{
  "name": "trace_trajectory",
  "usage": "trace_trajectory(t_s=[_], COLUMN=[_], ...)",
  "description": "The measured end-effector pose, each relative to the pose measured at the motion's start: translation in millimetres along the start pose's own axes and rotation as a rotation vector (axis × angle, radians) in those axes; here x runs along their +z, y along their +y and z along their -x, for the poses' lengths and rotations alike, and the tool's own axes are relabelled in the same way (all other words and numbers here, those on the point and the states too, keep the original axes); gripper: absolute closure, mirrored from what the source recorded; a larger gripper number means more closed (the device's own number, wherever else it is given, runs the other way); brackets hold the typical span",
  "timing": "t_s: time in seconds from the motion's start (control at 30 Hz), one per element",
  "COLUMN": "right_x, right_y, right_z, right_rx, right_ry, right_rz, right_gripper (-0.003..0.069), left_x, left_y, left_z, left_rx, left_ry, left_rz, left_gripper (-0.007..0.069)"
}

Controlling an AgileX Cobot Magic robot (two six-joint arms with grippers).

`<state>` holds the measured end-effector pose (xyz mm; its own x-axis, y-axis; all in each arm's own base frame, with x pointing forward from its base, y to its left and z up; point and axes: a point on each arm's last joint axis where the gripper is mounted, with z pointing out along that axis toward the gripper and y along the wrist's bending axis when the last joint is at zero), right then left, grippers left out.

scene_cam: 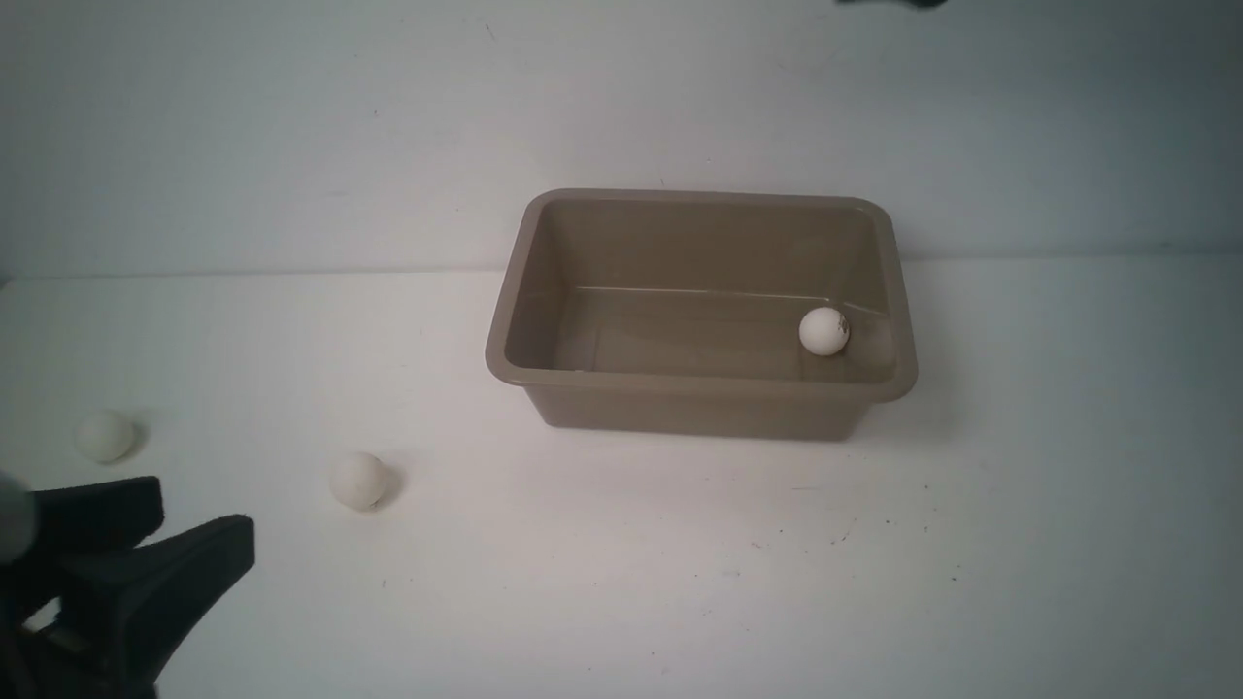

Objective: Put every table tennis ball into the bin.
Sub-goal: Use the left arm to clamp the table tennis ball closest to it

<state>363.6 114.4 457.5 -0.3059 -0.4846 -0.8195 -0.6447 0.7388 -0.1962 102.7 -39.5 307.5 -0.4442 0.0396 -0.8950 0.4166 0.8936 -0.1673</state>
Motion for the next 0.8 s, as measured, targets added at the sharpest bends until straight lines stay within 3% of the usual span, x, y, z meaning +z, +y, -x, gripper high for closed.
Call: trace_trajectory(t_s=[0.2, 0.47, 0.8], right_x=[-40.7, -42.8, -43.0], right_y=[15.2, 16.7, 21.6], right_z=[1.2, 0.0, 3.1], right_rx=[0.017, 0.031, 0.06], right_ry=[0.06, 0.076, 0.045], right_rz=[0.051, 0.061, 0.114], right_gripper=[0.0095, 0.0095, 0.0095], left_x=[30.9, 63.3, 142.7], left_y=[19.6, 40.0, 84.9], left_z=[12.7, 40.0, 46.5], left_rx=[0.041, 0.114, 0.01], left_ry=[0.103, 0.176, 0.378], left_rz=[0.009, 0.001, -0.024], left_gripper=[0.0231, 0.0231, 0.0231])
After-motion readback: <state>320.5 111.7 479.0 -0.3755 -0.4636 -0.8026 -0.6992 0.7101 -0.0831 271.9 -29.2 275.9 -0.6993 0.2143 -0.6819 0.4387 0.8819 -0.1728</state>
